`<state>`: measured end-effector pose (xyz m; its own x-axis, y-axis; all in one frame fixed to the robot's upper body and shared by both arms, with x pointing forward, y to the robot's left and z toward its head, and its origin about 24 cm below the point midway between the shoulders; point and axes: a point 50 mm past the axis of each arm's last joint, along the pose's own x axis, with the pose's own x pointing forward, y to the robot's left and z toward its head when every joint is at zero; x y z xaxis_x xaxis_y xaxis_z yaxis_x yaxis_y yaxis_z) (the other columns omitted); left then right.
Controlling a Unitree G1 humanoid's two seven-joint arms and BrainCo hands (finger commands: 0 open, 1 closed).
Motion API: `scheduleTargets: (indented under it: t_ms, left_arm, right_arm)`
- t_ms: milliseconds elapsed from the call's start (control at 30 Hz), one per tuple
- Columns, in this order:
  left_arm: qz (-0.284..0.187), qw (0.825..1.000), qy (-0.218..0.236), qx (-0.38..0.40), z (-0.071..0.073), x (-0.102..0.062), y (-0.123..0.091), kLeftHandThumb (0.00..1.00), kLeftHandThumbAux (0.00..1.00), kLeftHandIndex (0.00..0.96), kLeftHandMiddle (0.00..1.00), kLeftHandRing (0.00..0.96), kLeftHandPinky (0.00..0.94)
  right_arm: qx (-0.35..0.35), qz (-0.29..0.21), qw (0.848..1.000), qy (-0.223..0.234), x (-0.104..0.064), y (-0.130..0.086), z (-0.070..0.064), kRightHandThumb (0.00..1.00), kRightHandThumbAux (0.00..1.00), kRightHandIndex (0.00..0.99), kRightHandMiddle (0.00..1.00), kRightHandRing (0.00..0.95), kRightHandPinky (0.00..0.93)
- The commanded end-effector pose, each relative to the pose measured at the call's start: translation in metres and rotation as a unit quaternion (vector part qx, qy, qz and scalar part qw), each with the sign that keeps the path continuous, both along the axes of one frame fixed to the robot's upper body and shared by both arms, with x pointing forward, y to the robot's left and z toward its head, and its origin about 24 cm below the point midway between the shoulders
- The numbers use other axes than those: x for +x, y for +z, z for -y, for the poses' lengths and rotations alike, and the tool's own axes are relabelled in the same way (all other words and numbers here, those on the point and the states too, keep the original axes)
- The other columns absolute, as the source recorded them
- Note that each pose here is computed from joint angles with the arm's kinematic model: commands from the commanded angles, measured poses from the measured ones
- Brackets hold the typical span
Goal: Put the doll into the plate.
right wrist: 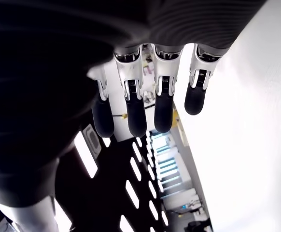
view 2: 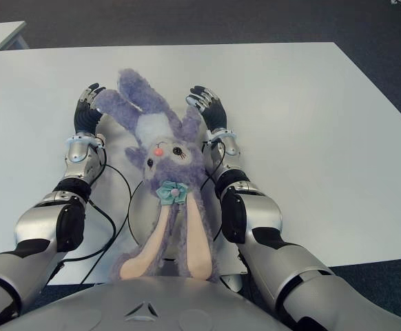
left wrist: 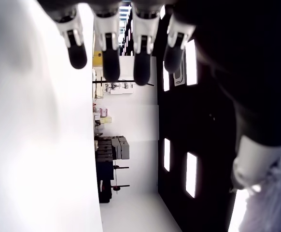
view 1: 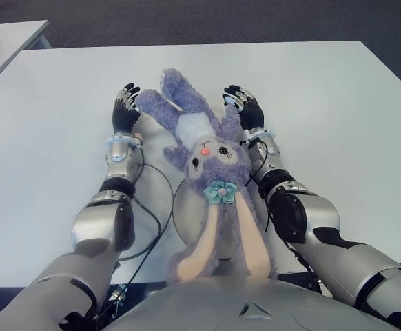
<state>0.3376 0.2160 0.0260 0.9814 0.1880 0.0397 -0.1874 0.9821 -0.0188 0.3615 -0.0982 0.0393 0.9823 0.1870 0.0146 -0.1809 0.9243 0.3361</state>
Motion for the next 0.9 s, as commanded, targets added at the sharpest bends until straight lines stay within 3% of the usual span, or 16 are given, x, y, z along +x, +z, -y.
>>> scheduleTargets:
  t_ms: [33, 900]
  left_arm:
    - [-0.230, 0.970, 0.054, -0.051, -0.0061, -0.1033, -0.1149, 0.000, 0.684, 0.157, 0.176, 0.146, 0.107]
    - [-0.227, 0.969, 0.064, -0.069, -0.0061, -0.1039, -0.1154, 0.000, 0.672, 0.147, 0.172, 0.142, 0.116]
  right_arm:
    - [0.072, -0.212, 0.974, 0.014, -0.0841, -0.0998, -0.0450, 0.051, 0.799, 0.305, 0.285, 0.240, 0.171]
    - [0.099, -0.213, 0.972, 0.006, -0.0839, -0.0992, -0.0457, 0.061, 0.807, 0.329, 0.292, 0.243, 0.138]
